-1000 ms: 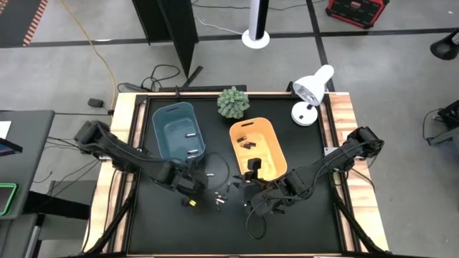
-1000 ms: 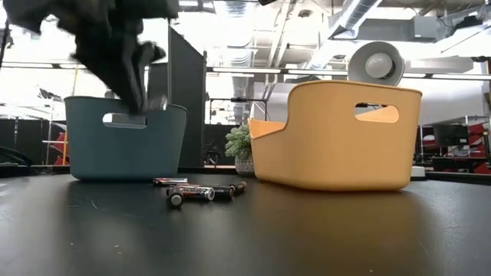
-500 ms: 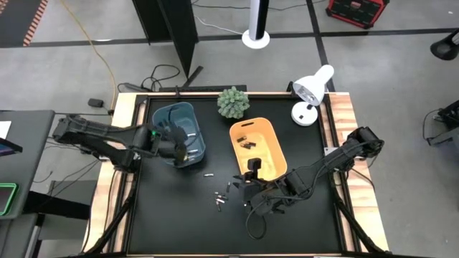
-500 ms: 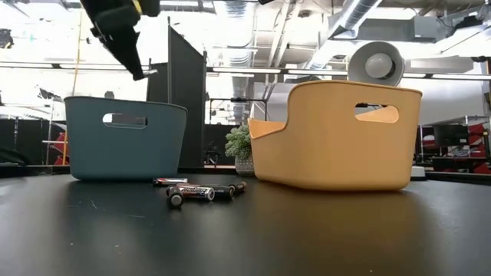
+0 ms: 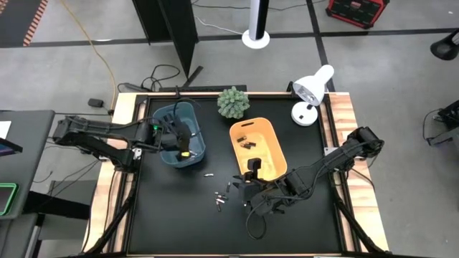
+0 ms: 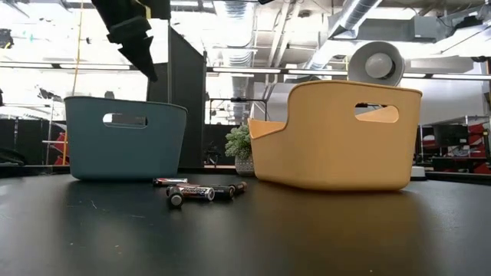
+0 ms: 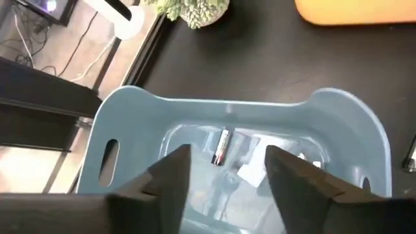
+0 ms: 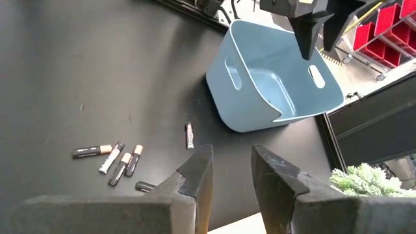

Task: Sort batteries
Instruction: Put the silver battery into the blue bin

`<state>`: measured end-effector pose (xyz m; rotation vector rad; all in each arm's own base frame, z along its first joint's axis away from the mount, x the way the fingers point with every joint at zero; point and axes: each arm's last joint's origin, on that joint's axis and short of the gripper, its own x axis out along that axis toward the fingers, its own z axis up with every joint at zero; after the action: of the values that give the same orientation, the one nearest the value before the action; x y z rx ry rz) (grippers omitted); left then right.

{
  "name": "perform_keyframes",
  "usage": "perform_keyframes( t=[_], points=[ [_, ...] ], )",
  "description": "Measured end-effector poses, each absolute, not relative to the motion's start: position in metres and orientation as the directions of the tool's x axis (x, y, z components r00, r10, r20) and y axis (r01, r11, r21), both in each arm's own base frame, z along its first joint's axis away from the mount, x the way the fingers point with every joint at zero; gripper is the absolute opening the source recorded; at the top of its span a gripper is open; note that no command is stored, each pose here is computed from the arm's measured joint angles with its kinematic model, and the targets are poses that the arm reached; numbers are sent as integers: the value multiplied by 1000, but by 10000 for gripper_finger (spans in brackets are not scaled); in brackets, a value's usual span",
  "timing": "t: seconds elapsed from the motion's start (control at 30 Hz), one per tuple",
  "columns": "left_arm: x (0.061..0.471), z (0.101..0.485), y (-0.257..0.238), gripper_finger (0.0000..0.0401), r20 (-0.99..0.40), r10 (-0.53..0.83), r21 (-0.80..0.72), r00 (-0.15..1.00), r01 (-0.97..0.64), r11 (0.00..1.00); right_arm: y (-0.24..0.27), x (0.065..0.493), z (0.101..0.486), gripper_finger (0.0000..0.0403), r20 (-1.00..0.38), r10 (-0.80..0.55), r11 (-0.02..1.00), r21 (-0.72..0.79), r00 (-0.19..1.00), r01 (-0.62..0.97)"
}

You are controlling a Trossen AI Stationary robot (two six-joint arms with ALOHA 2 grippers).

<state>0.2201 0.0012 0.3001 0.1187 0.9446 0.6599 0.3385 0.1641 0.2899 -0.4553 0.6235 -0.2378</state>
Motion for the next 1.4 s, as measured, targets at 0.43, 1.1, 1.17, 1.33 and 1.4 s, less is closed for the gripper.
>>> perform_keyframes(
  t=[0.43,1.1,1.17,1.33,1.4],
  points=[
    [276,267,-67,188,-703,163,163,692,-66,984,164,338,289,122,-509,-349,874,-479,787,78],
    [315,166,-85,171,-873,208,210,442,-45,977,163,338,289,122,-512,-353,872,-483,783,77],
    [315,163,-82,171,-881,218,214,419,-57,975,163,338,289,122,-512,-353,873,-482,783,78],
    [314,158,-80,171,-898,213,212,384,-46,976,163,338,289,122,-513,-352,873,-482,783,78],
    [313,157,-79,171,-903,216,217,371,-39,975,163,338,289,122,-513,-352,873,-482,783,77]
  ],
)
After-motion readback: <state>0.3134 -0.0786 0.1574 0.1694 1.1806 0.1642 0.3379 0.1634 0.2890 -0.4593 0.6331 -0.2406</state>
